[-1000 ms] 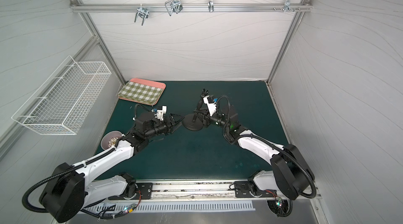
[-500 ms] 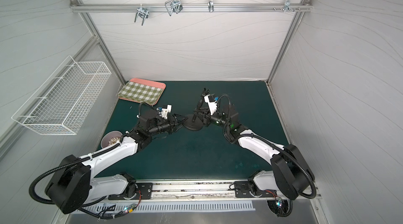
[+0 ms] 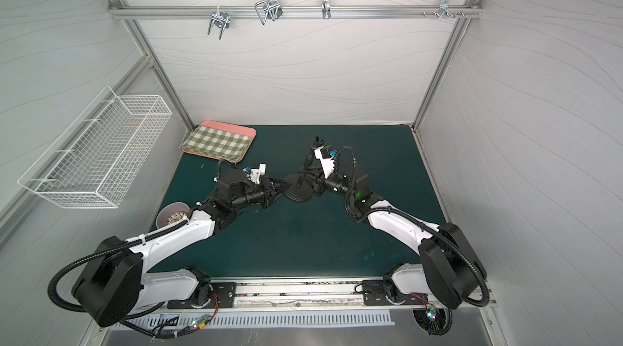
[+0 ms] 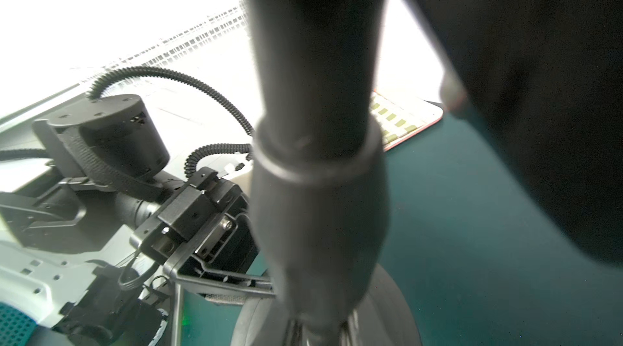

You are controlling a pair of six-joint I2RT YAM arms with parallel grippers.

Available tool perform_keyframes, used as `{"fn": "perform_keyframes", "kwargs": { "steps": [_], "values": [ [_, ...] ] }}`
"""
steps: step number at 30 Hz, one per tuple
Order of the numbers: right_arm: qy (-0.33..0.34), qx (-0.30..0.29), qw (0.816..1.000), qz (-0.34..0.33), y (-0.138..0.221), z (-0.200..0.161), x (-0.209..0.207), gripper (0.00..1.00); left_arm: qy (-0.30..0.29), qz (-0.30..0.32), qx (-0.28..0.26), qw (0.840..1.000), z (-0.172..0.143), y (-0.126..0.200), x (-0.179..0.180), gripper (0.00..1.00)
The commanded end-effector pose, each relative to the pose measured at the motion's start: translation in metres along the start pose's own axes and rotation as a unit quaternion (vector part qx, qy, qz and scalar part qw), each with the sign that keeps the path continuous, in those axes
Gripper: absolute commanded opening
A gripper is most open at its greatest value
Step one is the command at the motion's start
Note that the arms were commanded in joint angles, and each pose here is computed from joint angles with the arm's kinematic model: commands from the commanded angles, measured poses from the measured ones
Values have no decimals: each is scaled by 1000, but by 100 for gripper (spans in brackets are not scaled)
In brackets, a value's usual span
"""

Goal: Assemble a microphone stand
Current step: Pick up the microphone stand at the center of the board.

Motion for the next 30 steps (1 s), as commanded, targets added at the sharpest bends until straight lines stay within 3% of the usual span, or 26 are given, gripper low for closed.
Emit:
{"fn": "perform_keyframes", "kwargs": {
  "steps": [1,5,12,14,15,17,19,21,30],
  "values": [
    [11,-26,1000,0,-6,17,22,4,-40,-54,2,998,-2,-3,-29,2],
    [-24,-48,994,-98,-10,15,21,8,-31,-49,-18,998,-1,-1,-24,2],
    [-76,-84,964,-242,-11,9,32,9,-30,-45,-38,998,1,2,-23,1],
    [-96,-78,957,-263,-11,7,34,16,-31,-45,-41,998,2,2,-24,1],
    [-101,-73,957,-262,-11,6,35,21,-32,-46,-41,998,2,2,-25,1],
    [-104,-66,958,-258,-10,5,36,40,-32,-48,-42,997,3,1,-26,1],
    [-80,-60,964,-247,-6,4,39,56,-32,-47,-43,997,4,1,-25,1],
    [-43,-55,973,-220,1,3,42,67,-30,-47,-43,998,4,1,-25,1],
    [-7,-21,999,-33,35,-10,26,71,-21,-58,-48,997,8,5,-28,1]
  ]
}}
Point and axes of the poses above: each gripper's point midway between its finger pads, its own y axis back along the fingers, its own x axis along the line the jaws close on, z = x × y, the point moved 8 cm from there along y, back along the fingers, and after that the axes turned 3 degrees about -y, right-handed, at the moved point
